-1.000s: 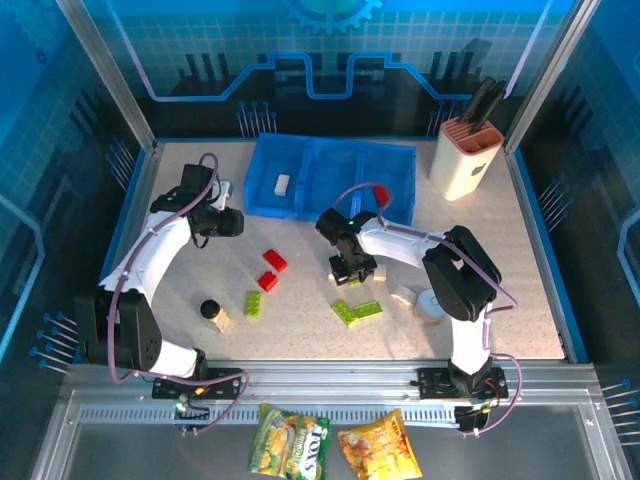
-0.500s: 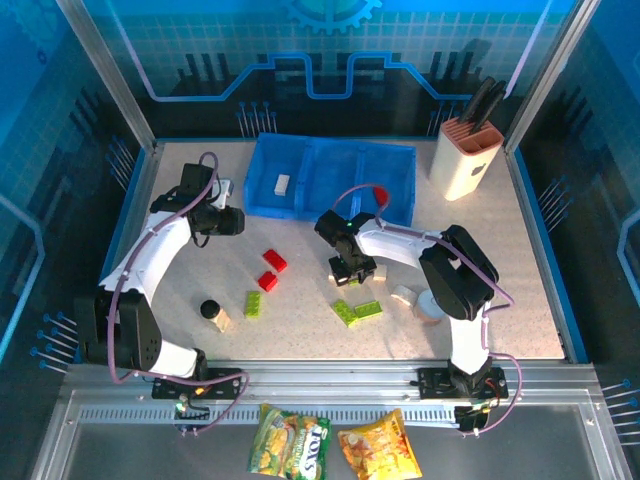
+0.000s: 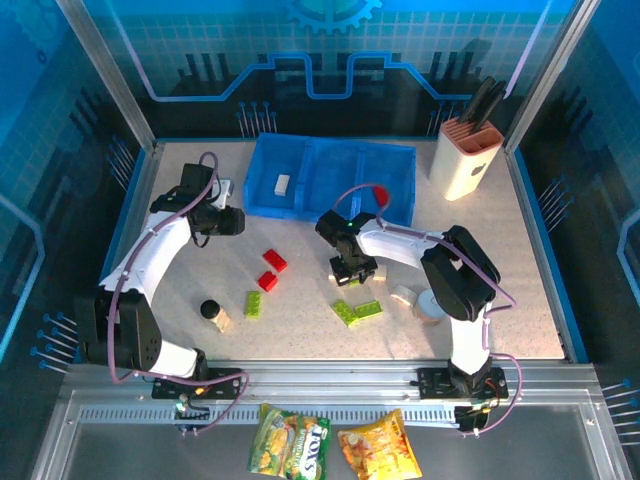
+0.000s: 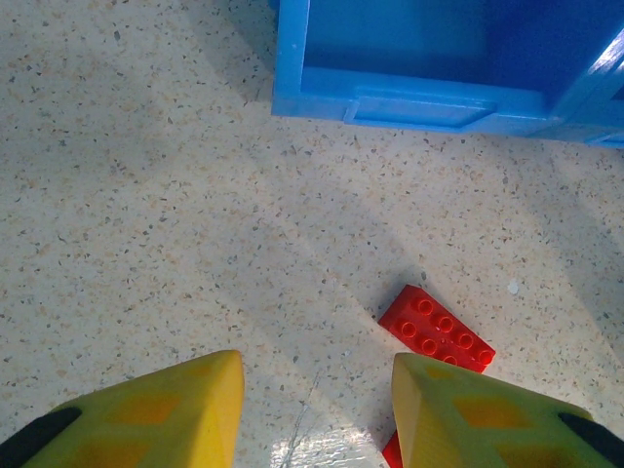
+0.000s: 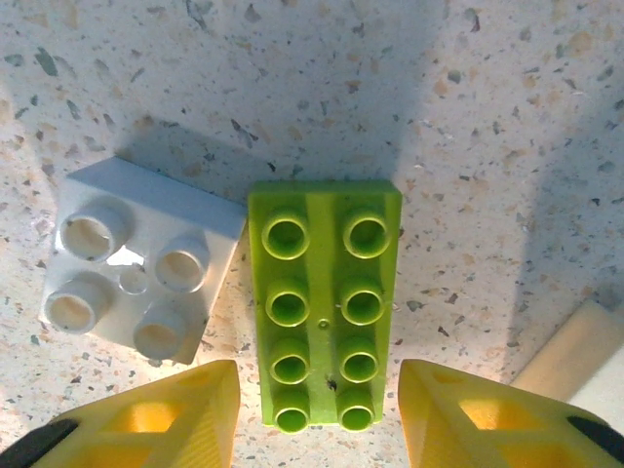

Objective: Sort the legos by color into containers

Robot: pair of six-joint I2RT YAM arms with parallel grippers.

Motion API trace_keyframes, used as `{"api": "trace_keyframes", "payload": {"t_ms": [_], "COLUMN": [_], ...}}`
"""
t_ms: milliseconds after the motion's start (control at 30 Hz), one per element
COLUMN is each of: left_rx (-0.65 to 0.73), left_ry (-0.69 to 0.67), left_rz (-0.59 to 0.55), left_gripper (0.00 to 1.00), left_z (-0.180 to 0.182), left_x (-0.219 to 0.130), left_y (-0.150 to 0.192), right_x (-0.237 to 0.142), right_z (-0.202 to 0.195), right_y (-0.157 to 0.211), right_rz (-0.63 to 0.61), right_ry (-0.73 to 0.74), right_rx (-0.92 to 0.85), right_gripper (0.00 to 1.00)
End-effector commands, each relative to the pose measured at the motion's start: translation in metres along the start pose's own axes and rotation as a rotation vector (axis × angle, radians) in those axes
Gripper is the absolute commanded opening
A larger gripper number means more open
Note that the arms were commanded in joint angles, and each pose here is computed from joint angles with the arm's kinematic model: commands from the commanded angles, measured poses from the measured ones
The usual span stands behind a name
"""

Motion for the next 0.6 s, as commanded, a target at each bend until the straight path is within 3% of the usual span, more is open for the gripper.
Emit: {"api": "trace_keyframes", "payload": {"t_ms": [0,267,567], "left_rx": [0.013,0.013,0.012], "left_ry": [0.022,0.022,0.025], "left_rz": [0.013,0.017,0.016], "left_gripper": [0.45,0.45,0.45], "left_z": [0.000,0.000,0.000], "left_x": [0.000,0.001,0.001], "left_y": [0.005,0.005,0.004], "right_x": [0.001,0.017,0.006], "right_z": [0.001,0.005,0.002], "right_y": [0.010,0.013,0.012], "right_rz": [0.022,0.050,0.028], "right_ry": [0.009,-0.011,-0.002], "right_rx": [0.004,0.003,0.009], "right_gripper": [0.48,0.47,0.38]}}
Point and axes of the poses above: each hand's point on the last joint's axis, 136 mm out from that joint toward the fingers, its own x axis out along the fingers, its own z axis along the line the jaws close on, y = z × x, the point moved 3 cm from there along -x, back along the fingers, and after that the axes turned 14 degrees about -x, right-handed, at the moved point
